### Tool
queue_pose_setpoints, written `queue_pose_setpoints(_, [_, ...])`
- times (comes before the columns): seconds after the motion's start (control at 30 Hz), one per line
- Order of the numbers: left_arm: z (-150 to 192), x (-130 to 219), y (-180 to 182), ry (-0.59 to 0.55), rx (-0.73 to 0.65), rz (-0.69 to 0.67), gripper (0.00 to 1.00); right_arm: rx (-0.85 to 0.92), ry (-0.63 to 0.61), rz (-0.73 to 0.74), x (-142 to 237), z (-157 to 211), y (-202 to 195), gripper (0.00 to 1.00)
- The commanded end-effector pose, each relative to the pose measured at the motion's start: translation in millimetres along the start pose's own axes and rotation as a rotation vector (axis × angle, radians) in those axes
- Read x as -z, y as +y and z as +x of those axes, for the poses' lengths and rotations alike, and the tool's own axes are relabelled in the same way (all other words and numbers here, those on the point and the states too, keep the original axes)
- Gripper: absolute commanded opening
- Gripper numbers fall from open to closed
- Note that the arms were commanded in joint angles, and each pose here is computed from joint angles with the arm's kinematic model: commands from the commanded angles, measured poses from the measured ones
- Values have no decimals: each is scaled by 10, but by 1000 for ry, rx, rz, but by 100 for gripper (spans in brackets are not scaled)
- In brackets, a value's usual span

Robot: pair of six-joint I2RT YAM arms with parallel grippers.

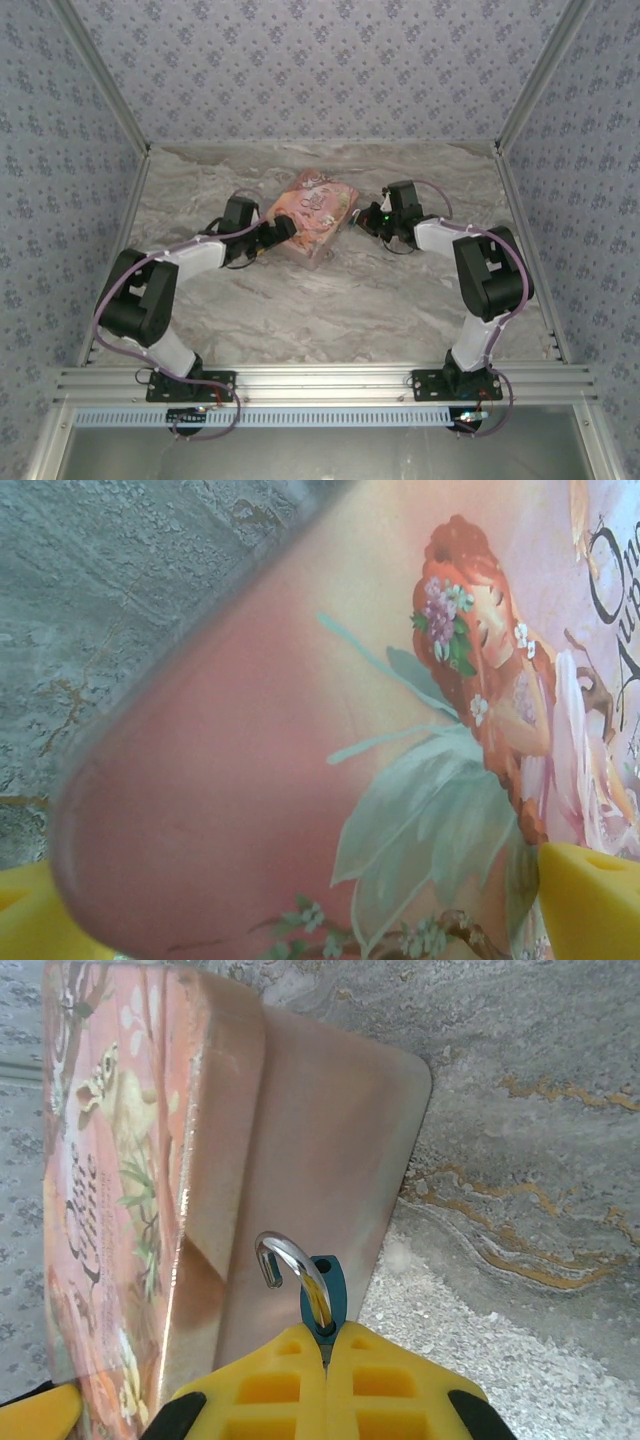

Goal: Unlock a padlock with a key

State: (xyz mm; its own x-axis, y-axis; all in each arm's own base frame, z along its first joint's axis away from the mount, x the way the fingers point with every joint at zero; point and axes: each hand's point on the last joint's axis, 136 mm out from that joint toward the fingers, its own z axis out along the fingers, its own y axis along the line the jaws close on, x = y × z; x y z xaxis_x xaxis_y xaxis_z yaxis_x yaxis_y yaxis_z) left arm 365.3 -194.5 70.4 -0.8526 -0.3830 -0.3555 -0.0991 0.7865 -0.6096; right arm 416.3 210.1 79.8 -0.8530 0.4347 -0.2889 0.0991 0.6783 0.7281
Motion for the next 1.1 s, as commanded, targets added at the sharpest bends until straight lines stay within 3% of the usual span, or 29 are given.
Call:
queue_pose_setpoints(0.0, [434,39,693,130,50,-234,99,52,-14,42,91,-16,-31,1])
queue_pose_setpoints(0.33, [267,185,820,92,80,-240,99,207,7,101,409,130,-144,1])
queue_pose_setpoints(0.6, [-33,345,639,17,26,-175,99,288,164,125,612,466,-178,1])
queue_pose_setpoints(1.07, [-793,1211,-22,-353,-183,-63,100,312,467,51,913,1350,-217,2])
